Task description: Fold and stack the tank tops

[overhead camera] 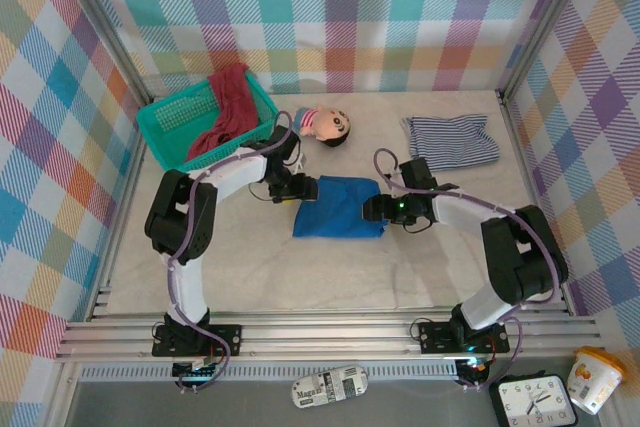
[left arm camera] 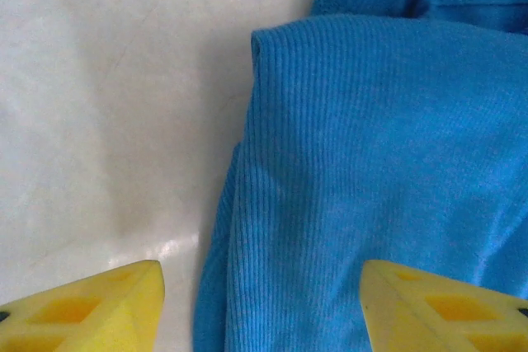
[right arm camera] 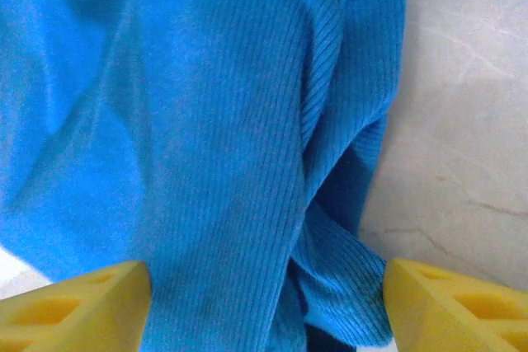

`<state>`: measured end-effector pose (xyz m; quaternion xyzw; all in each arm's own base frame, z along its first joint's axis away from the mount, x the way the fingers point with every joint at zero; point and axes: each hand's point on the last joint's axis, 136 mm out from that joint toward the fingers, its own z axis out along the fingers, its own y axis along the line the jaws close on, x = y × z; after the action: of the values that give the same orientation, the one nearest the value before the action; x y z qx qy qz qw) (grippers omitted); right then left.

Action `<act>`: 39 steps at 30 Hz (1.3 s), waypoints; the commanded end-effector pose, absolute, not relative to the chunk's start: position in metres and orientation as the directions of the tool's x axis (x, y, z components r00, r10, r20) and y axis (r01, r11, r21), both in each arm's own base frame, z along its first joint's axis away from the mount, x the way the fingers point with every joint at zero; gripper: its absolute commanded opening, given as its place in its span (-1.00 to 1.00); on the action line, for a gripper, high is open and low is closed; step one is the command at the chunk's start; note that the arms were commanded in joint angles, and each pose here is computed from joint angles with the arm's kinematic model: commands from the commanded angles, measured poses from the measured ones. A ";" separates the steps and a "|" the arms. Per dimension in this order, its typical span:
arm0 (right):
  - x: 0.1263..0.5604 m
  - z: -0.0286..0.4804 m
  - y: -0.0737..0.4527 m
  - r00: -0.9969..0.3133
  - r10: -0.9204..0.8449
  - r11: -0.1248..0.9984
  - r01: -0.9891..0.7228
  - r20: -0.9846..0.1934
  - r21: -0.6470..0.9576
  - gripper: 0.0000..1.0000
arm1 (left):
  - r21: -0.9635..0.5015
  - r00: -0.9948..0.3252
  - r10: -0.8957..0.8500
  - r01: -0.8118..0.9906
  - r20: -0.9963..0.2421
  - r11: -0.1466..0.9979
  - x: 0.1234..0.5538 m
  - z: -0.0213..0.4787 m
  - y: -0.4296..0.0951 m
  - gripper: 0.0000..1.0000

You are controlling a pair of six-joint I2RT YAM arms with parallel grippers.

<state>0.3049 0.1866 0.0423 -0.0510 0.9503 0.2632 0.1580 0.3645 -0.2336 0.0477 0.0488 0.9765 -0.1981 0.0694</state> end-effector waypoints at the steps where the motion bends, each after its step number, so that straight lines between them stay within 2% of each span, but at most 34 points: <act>1: 0.323 0.046 0.200 -0.923 -0.036 0.846 -0.232 -0.383 0.481 0.47 | -0.415 -0.983 0.084 0.147 -0.165 0.898 0.370 0.039 -0.240 0.29; 6: 0.326 0.030 0.197 -0.936 -0.046 0.872 -0.208 -0.349 0.443 0.39 | -0.441 -0.987 0.086 0.138 -0.138 0.887 0.360 0.033 -0.250 0.25; 10: 0.327 0.020 0.205 -0.945 -0.051 0.870 -0.201 -0.323 0.451 0.19 | -0.471 -0.994 0.082 0.110 -0.078 0.875 0.350 0.018 -0.258 0.10; 11: 0.325 0.018 0.207 -0.948 -0.058 0.870 -0.202 -0.315 0.450 0.14 | -0.479 -0.995 0.080 0.101 -0.063 0.872 0.347 0.015 -0.260 0.03; 16: 0.321 0.015 0.212 -0.956 -0.039 0.853 -0.183 -0.291 0.489 -0.38 | -0.488 -0.996 0.080 0.083 -0.027 0.869 0.341 0.010 -0.263 -0.66; 20: 0.330 0.036 0.209 -0.940 -0.005 0.837 -0.190 -0.340 0.513 -0.77 | -0.512 -0.997 0.074 0.075 -0.024 0.856 0.343 0.029 -0.268 -1.00; 23: 0.341 0.063 0.199 -0.916 0.023 0.826 -0.208 -0.401 0.523 -0.91 | -0.551 -0.996 0.070 0.084 -0.046 0.830 0.349 0.054 -0.281 -1.00; 28: 0.363 0.103 0.170 -0.880 0.097 0.806 -0.205 -0.465 0.556 -0.95 | -0.599 -0.991 0.067 0.123 -0.116 0.791 0.368 0.087 -0.310 -1.00; 34: 0.391 0.145 0.124 -0.818 0.116 0.836 -0.226 -0.563 0.501 -0.97 | -0.644 -0.968 0.055 0.204 -0.243 0.737 0.413 0.124 -0.365 -1.00; 39: 0.417 0.173 0.073 -0.765 0.088 0.900 -0.213 -0.638 0.380 -0.97 | -0.667 -0.934 0.047 0.288 -0.355 0.687 0.451 0.154 -0.418 -1.00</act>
<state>0.4101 0.0930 0.1488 0.0014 0.9146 0.2555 0.3135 0.4446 -0.3938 0.1444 0.0886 0.9125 -0.3706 0.1487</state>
